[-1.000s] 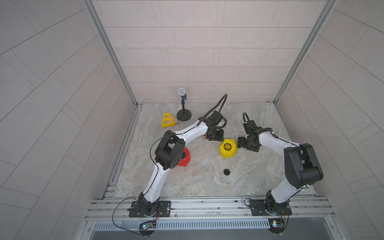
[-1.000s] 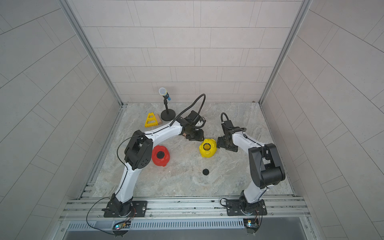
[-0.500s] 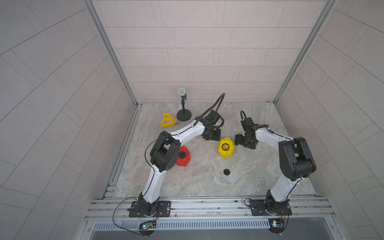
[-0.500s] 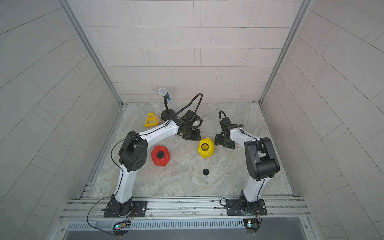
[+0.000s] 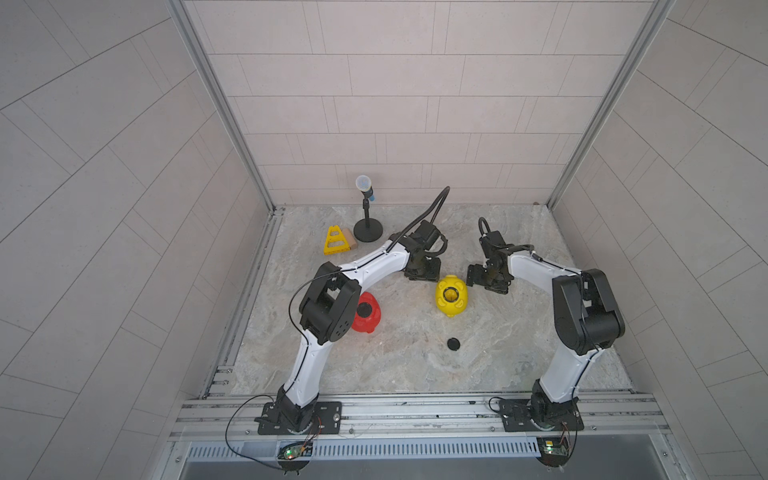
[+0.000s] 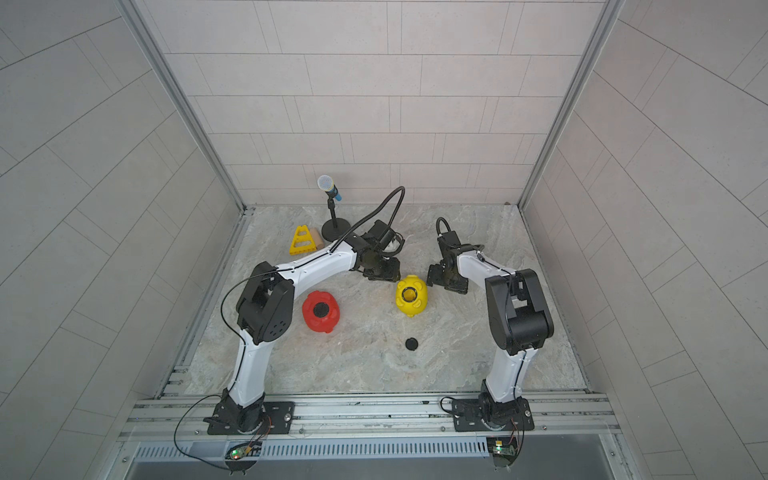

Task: Close piggy banks
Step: Adjust the piggy bank at the center of the board.

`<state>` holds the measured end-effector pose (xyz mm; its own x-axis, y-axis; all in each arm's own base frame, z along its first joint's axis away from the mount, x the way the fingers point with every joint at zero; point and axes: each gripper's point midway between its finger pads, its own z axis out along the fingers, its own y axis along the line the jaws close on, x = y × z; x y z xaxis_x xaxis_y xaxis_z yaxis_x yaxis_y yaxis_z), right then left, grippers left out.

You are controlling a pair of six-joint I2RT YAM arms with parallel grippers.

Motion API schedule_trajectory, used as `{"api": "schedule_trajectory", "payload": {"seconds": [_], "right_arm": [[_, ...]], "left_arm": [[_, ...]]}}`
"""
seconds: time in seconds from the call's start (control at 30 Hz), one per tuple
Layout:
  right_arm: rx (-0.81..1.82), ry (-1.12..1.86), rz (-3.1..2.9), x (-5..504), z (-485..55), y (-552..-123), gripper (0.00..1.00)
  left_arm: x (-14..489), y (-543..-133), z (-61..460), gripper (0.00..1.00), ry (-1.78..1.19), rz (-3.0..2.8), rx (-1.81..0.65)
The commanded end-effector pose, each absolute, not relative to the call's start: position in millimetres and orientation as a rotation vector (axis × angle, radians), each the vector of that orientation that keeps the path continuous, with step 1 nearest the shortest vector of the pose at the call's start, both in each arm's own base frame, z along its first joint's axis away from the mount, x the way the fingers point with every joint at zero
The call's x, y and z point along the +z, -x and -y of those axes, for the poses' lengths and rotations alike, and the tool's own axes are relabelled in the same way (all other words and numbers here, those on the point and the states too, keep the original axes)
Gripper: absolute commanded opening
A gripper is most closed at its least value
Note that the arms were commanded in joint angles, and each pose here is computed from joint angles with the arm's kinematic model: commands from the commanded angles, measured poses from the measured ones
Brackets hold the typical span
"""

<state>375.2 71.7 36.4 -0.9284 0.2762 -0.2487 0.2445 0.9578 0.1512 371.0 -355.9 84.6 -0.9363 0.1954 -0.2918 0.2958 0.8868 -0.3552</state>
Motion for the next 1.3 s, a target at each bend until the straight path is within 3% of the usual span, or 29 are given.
{"api": "schedule_trajectory", "payload": {"seconds": [0.0,0.83,1.27], "right_arm": [[0.162,-0.378,-2.863,33,-71,-373,0.87],[0.163,-0.468,-2.797,49,-53,-376,0.86],[0.187,-0.473,-2.773,62,-53,-366,0.84]], "left_arm": [[107,-372,349,0.53,-0.368,-2.777,-0.562],[148,-379,343,0.55,-0.372,-2.705,-0.569],[163,-347,317,0.55,-0.368,-2.695,-0.601]]}}
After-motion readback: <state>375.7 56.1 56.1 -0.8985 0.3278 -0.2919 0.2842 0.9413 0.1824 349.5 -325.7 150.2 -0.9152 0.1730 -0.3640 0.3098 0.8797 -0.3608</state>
